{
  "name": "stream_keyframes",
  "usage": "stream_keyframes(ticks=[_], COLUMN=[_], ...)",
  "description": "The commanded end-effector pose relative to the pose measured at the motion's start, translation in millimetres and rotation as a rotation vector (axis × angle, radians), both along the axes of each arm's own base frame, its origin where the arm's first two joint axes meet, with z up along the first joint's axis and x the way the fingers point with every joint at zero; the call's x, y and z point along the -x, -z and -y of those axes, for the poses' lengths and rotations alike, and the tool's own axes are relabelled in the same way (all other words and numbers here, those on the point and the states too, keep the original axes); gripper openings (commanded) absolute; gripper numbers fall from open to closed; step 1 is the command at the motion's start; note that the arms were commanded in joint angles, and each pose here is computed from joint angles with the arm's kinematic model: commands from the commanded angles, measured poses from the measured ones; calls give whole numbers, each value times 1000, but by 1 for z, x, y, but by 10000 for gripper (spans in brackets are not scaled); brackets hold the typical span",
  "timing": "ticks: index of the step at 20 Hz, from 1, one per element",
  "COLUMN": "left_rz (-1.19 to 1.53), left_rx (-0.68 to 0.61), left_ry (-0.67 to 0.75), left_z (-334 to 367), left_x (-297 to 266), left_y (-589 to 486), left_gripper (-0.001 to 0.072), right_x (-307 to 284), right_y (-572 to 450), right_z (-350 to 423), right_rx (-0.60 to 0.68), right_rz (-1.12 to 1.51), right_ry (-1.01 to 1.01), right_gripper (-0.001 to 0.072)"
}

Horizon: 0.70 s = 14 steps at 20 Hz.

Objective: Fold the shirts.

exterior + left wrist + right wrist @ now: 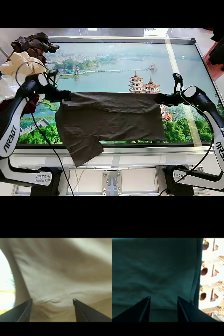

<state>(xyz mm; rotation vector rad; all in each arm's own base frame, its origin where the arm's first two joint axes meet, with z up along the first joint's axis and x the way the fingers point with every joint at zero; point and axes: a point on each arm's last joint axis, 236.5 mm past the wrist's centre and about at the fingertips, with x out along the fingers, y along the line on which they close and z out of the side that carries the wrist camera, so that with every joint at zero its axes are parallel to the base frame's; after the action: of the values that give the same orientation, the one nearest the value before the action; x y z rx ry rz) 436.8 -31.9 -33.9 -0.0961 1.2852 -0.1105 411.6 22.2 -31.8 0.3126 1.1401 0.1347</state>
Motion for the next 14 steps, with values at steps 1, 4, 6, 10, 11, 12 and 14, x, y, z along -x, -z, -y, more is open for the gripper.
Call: stream_keyframes(ticks=[1, 4, 6, 10, 11, 12, 14], left_rz=[169, 250, 235, 261, 259, 246, 221], left_rx=[-51, -87, -54, -18, -7, -3, -1], left_ry=[-16, -26, -73, -82, -82, -81, -77], left_z=[-21, -32, -29, -21, -18, -17, -16], left_x=[-10, 36, 77, 103, 105, 107, 112], left_y=[-71, -111, -103, -107, -108, -106, -104], left_gripper=[581, 581, 581, 580, 580, 581, 580], right_x=[30, 87, 146, 218, 228, 237, 248], right_y=[-30, -28, 5, 46, 51, 54, 56], right_z=[36, 51, 36, -2, -6, -9, -12], right_rx=[59, 20, -62, -210, -218, -226, -238], right_rz=[-79, -209, -394, -629, -659, -689, -731], right_ry=[22, 94, 98, 96, 98, 97, 106], right_gripper=[404, 450, 455, 455, 455, 456, 456])
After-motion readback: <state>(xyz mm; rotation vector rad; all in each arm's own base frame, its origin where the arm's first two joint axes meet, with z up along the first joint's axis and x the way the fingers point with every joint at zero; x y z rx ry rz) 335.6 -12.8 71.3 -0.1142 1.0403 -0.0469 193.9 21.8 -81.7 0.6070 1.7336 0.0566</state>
